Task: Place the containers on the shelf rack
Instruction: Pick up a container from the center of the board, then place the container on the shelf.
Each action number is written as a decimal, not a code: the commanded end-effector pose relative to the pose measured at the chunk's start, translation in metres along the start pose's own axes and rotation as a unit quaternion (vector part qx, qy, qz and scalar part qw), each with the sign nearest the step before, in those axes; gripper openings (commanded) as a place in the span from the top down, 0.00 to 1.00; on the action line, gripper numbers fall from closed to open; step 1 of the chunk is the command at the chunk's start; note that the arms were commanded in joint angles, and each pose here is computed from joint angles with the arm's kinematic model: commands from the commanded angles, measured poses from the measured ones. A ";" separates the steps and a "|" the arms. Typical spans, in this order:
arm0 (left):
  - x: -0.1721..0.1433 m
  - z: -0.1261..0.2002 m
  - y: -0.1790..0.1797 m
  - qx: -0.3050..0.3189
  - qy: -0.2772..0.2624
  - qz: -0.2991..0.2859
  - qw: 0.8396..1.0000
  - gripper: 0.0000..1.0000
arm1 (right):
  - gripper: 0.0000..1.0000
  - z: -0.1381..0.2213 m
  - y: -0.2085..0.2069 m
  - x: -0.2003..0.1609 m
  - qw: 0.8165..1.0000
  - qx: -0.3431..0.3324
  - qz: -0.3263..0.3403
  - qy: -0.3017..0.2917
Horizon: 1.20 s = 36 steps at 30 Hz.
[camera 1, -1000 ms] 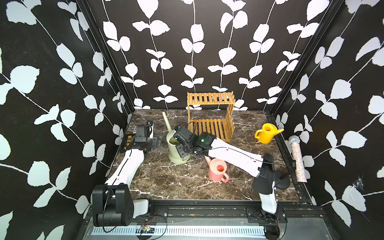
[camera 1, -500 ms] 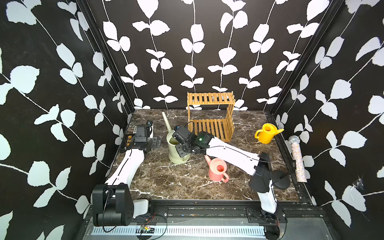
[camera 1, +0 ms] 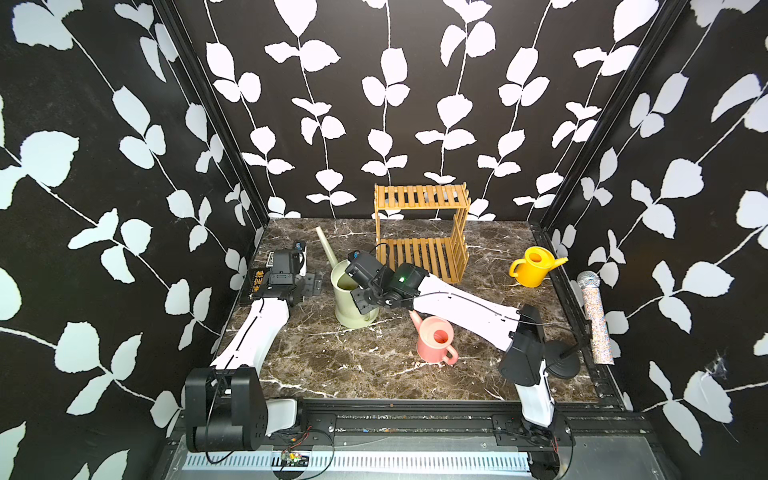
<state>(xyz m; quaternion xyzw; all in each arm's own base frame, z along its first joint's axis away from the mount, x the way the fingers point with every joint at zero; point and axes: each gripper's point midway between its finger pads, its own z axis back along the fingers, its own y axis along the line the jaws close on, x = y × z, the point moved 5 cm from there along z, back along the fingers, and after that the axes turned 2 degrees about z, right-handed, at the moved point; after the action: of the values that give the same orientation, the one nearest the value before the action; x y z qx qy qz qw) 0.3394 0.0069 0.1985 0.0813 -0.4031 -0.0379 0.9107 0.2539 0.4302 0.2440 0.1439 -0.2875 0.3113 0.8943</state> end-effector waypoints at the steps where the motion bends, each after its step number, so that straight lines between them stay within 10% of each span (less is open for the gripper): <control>1: -0.003 0.000 0.000 0.004 -0.002 0.001 1.000 0.02 | 0.90 0.020 -0.001 0.011 0.999 0.010 0.002 -0.034; 28: 0.001 -0.002 -0.003 -0.010 0.008 0.004 1.000 0.02 | 1.00 0.182 -0.068 0.018 0.988 -0.036 0.011 -0.147; 36: 0.015 0.011 -0.038 -0.147 -0.001 -0.011 0.989 0.02 | 1.00 0.214 -0.105 -0.013 0.984 -0.119 0.041 -0.127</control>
<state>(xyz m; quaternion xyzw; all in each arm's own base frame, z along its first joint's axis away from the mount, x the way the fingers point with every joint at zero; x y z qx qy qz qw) 0.3436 -0.0138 0.1992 0.0121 -0.3931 -0.0718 0.9166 0.2206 0.2709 0.3922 0.1055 -0.4172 0.2946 0.8532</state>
